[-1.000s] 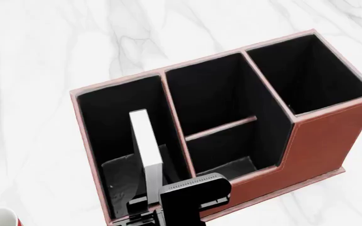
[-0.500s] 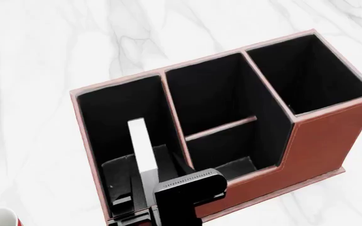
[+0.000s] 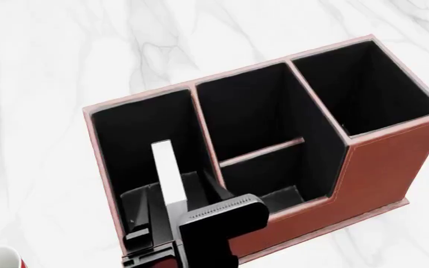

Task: Pick up the book and place it in the left compartment of the caddy.

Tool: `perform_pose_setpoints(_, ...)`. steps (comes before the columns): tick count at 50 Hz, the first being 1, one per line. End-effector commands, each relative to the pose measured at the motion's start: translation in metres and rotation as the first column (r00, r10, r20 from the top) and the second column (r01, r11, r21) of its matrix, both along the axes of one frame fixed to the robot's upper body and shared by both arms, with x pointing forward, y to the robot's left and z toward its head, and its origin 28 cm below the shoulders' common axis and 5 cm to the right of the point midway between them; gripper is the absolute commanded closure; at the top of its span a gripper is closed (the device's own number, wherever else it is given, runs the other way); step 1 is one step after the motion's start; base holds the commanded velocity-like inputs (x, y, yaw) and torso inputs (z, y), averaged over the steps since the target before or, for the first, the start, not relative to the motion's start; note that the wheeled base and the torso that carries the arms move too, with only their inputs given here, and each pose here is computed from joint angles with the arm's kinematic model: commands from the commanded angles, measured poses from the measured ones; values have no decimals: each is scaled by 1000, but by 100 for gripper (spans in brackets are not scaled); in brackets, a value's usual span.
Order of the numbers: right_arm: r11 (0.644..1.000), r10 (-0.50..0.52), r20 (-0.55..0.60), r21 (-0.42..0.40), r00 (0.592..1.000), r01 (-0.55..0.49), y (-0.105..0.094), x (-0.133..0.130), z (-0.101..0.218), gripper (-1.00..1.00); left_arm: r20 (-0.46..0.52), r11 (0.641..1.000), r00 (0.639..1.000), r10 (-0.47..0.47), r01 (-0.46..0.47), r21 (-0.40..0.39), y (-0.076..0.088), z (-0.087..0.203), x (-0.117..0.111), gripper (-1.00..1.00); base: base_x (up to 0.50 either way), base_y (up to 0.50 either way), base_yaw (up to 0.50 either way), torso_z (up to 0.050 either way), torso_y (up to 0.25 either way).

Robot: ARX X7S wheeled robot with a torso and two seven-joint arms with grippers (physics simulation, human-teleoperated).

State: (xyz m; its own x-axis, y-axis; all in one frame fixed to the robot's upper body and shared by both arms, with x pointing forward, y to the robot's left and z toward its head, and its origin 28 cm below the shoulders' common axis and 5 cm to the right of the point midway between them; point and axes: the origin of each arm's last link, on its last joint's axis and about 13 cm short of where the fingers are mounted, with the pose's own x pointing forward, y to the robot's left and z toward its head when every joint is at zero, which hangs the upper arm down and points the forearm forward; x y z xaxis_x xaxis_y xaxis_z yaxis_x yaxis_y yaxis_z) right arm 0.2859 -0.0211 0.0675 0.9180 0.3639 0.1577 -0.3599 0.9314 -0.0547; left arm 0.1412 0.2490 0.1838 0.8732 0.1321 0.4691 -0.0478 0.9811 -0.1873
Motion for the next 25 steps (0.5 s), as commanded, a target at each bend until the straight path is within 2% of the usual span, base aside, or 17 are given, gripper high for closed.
perform_pose_setpoints(1,1000,7,55,3,998,-8,1,-5,21,-100,1,1000,1000,-1,1,0,0,0,0,-100,0,0,0,0,0)
perform_pose_setpoints(16,1000,7,151,25,989,-11,0,-18,57,-100,0,1000,1000,-4,4,4,-1,-1,0,-100,0,0,0,0,0)
perform_pose_setpoints(25,1000,-23,200,25,980,18,-7,-31,73,-100,-1,1000,1000,-5,5,14,-1,-2,2,-100,0,0,0,0,0)
